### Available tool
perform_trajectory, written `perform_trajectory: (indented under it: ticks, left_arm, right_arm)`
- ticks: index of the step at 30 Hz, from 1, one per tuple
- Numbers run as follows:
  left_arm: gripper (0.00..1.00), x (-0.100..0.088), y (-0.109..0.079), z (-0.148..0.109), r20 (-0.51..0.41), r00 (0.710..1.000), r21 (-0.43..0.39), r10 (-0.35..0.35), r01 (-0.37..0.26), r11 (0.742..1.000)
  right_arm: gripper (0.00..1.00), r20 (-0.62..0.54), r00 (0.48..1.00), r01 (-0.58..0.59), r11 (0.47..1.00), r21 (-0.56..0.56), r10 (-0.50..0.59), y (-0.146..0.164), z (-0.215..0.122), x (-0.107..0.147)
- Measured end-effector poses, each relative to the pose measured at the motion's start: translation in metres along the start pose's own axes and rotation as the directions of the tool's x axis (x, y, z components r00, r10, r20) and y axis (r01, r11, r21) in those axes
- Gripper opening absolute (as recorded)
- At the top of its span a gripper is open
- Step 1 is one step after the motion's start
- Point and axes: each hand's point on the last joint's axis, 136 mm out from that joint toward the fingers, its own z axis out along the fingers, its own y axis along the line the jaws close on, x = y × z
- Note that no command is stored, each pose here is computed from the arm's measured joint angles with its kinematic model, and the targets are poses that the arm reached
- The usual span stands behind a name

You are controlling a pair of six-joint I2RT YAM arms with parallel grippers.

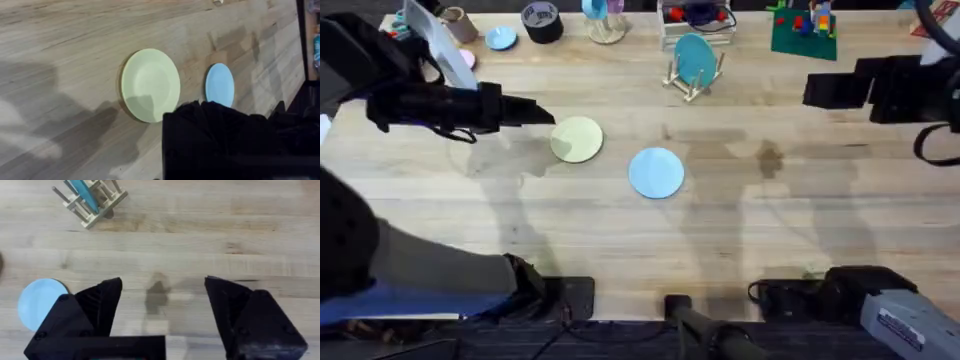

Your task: Pick up the plates from the table one by one and place each into a slot on the dish rack.

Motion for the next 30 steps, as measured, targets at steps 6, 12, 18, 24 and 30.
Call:
perform_trajectory:
  ticks: [6,12,18,24,30]
  left_arm:
    - [0.041,0.008,0.018,0.016,-0.026,0.999,0.052,-0.020,0.021,0.998]
    - [0.040,0.011,0.037,0.029,-0.031,0.999,0.065,-0.020,0.022,0.998]
    - [0.041,0.015,0.047,0.037,-0.044,0.998,0.077,-0.037,0.040,0.996]
    - [0.041,0.023,0.059,0.046,-0.060,0.995,0.093,-0.076,0.081,0.992]
    - [0.041,0.027,0.070,0.055,-0.054,0.992,0.125,-0.116,0.122,0.985]
  right_arm:
    - [0.995,0.000,1.000,0.000,1.000,0.000,0.000,0.000,0.000,0.000]
    - [0.993,0.000,1.000,0.000,1.000,0.000,0.000,0.000,0.000,0.000]
    - [0.993,0.000,1.000,0.000,1.000,0.000,0.000,0.000,0.000,0.000]
    - [0.994,0.000,1.000,0.000,1.000,0.000,0.000,0.000,0.000,0.000]
    - [0.994,0.000,1.000,0.000,1.000,0.000,0.000,0.000,0.000,0.000]
